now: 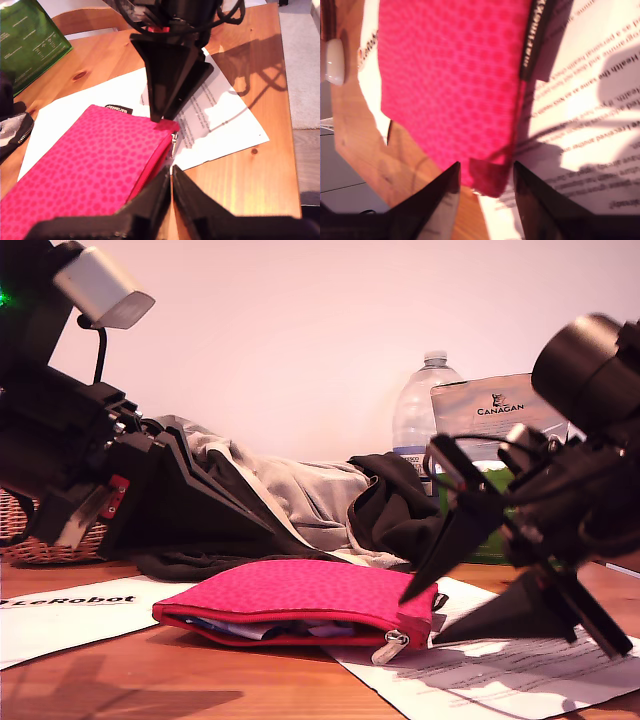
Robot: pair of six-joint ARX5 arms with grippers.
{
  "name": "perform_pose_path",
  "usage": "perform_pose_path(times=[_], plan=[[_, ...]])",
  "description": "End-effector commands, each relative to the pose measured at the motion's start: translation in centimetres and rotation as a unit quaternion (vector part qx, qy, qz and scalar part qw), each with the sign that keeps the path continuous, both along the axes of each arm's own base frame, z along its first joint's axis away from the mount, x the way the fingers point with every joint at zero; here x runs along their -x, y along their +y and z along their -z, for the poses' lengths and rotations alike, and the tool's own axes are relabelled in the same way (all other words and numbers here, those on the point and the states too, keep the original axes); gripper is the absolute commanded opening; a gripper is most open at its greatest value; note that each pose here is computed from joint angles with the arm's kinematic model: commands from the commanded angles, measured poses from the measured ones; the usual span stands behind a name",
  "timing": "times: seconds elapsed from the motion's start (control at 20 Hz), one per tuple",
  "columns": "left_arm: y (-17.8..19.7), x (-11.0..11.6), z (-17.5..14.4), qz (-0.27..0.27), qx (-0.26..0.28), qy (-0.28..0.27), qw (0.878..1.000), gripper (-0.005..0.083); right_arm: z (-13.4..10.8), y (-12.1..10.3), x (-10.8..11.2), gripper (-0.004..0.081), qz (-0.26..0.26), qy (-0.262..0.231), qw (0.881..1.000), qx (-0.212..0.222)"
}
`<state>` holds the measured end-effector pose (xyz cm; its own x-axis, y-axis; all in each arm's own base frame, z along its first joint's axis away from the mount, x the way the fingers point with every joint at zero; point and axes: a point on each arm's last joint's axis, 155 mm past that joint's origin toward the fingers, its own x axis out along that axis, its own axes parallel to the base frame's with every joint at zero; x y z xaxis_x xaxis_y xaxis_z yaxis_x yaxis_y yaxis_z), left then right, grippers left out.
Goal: Close the zipper in the zip bag in front of you
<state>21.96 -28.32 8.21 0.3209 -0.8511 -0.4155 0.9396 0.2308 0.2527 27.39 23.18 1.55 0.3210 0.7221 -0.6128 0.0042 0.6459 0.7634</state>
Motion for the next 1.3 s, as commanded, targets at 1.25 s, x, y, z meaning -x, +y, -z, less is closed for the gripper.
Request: perform_pose_path(times=[1.25], plan=[[-1.4, 0.5, -0.3, -0.105, 0.077, 0.181, 0.975, 0.0148, -7.6, 3.9, -2.2, -0.0011, -0.001, -0.03, 0.982, -0.185]])
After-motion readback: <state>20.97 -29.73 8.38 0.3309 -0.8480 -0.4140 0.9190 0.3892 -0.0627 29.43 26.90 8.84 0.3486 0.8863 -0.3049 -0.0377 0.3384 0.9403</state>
